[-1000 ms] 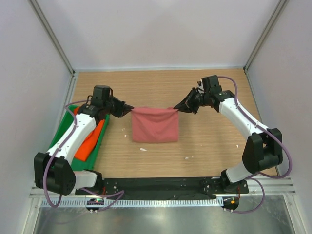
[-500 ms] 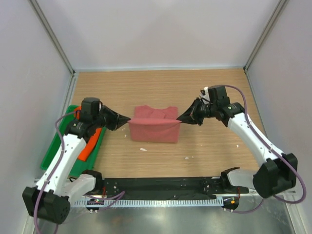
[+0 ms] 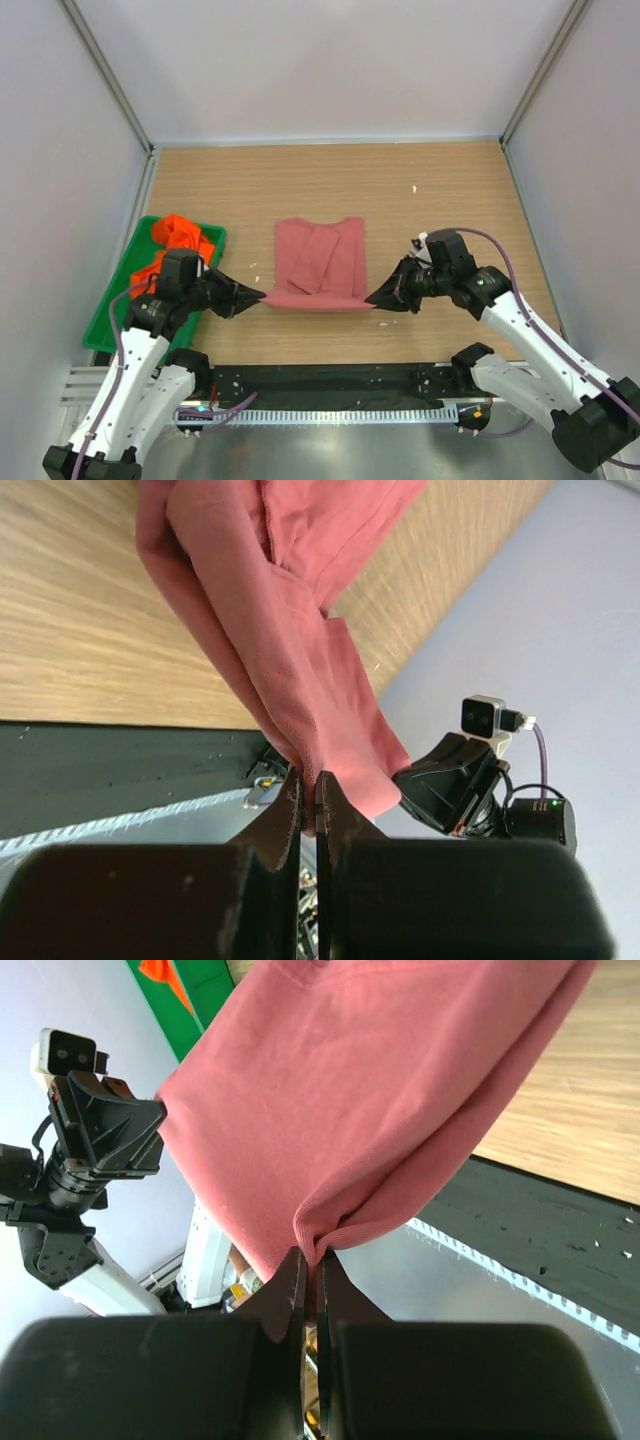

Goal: Fold and stack the t-shirts
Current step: Fold the tshirt

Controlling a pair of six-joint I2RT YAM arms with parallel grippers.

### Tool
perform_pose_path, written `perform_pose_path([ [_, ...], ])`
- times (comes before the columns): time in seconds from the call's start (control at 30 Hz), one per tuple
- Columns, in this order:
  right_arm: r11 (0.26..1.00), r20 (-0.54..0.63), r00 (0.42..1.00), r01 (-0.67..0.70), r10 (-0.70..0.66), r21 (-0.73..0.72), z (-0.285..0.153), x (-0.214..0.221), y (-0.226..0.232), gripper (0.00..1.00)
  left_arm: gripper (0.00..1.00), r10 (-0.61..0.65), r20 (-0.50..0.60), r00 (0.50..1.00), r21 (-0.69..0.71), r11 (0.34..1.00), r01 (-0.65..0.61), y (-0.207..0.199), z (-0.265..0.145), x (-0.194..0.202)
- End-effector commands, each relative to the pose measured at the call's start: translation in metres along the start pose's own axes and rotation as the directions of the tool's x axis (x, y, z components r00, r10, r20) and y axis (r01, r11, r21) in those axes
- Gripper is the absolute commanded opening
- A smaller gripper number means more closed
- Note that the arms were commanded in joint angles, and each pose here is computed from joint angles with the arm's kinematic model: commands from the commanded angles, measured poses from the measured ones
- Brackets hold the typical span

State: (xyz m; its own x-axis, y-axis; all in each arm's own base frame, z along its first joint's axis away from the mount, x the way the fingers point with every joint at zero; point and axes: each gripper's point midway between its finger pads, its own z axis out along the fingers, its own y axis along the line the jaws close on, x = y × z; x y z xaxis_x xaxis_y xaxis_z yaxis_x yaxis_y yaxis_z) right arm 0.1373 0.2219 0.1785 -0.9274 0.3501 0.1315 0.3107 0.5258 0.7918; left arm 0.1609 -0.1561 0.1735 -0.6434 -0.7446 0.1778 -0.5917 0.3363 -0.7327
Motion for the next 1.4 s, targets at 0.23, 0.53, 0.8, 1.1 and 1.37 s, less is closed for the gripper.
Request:
perform_pose_path([
  [0.23,0.989,-0.008,0.991,-0.132,0.132,-0.068,0.004,0.008,-0.009,0.01,0.0,-0.012,-0.049,0.999,-0.076,0.997,0.008,0.031,0.003,0.009],
  [0.53,0.978,0.025,0.984,-0.172,0.176,-0.12,0.017,-0.034,0.024,0.01,0.0,0.104,0.021,0.994,-0.061,0.993,-0.102,-0.033,0.018,-0.025],
  [0.8,0.957,0.028,0.97,-0.235,0.243,-0.172,0.019,-0.086,0.051,0.02,0.0,0.154,0.058,0.986,-0.067,0.986,-0.151,-0.089,0.049,-0.062],
  [1.1,0.947,0.042,0.957,-0.276,0.287,-0.166,0.021,-0.139,0.059,0.01,0.0,0.162,0.039,0.986,-0.072,0.985,-0.159,-0.122,0.084,-0.085],
  [1.37,0.939,0.045,0.95,-0.296,0.308,-0.174,0.028,-0.176,0.058,0.02,0.0,0.168,0.039,0.985,-0.062,0.984,-0.166,-0.151,0.11,-0.105],
])
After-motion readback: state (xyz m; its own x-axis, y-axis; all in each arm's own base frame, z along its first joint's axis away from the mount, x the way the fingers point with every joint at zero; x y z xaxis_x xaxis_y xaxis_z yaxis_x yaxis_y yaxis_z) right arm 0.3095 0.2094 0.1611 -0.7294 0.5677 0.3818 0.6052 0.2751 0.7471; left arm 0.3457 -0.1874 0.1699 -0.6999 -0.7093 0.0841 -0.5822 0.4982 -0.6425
